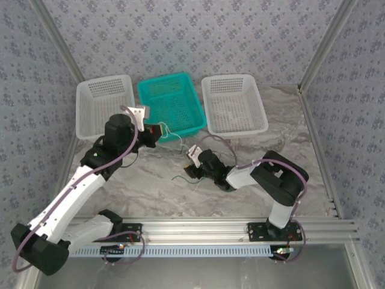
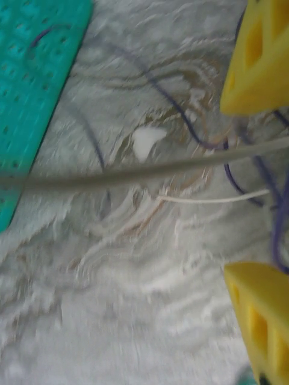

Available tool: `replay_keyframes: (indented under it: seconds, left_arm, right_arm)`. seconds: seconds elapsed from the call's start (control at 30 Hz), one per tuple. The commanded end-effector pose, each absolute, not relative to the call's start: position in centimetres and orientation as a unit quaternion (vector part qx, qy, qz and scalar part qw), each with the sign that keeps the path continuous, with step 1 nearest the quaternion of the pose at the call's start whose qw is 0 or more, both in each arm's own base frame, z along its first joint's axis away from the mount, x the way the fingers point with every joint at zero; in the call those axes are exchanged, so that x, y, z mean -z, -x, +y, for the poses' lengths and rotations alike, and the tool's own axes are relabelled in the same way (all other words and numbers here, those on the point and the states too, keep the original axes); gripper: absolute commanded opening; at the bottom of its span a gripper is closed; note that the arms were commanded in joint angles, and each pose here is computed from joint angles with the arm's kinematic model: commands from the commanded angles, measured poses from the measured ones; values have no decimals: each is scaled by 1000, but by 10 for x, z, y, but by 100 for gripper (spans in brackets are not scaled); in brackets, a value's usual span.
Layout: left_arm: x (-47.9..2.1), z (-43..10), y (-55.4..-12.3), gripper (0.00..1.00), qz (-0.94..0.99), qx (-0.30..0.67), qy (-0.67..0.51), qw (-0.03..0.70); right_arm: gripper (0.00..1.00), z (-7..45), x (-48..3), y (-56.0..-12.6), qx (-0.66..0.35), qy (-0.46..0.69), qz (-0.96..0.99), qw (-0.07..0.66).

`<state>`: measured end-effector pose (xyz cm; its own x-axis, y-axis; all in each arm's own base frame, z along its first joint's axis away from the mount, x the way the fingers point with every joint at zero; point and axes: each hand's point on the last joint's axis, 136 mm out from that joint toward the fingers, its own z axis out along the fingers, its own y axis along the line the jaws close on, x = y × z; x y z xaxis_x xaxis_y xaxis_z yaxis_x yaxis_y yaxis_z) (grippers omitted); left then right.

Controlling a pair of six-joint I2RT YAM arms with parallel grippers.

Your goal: Untangle the cables

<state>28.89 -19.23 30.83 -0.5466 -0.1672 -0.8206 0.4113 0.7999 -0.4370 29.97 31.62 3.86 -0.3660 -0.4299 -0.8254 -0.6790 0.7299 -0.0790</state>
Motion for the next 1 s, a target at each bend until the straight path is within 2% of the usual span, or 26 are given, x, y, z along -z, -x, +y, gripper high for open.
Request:
replay_keyframes:
  seconds: [0.0, 0.1, 0.27, 0.53, 0.57, 0.7, 0.73, 0.87, 0.97]
  left_arm:
    - [-365, -171, -288, 0, 801, 283, -58, 525]
    - [-394, -146, -292, 0, 796, 258, -30, 546]
    - [-438, -102, -299, 0, 775, 233, 19, 587]
    - [-505, -62, -312, 0, 731, 224, 57, 642]
    - [-516, -57, -313, 0, 722, 224, 62, 652]
    - [-557, -37, -319, 0, 691, 230, 83, 680]
    - [-567, -36, -321, 0, 685, 237, 79, 684]
    - [-591, -39, -331, 0, 675, 246, 63, 692]
    - [-602, -28, -339, 0, 673, 225, 69, 701]
  right_arm:
    - [52, 311, -46, -320, -107, 310, 816, 476]
    - [49, 306, -35, -310, -117, 306, 826, 458]
    - [51, 288, -16, -293, -115, 291, 850, 425]
    - [52, 264, 0, -275, -111, 263, 870, 401]
    - [53, 260, 2, -273, -109, 260, 873, 398]
    - [69, 250, 7, -267, -108, 246, 880, 392]
    - [71, 249, 7, -265, -111, 246, 880, 391]
    - [67, 248, 5, -261, -119, 246, 879, 390]
    - [69, 248, 6, -258, -123, 246, 880, 386]
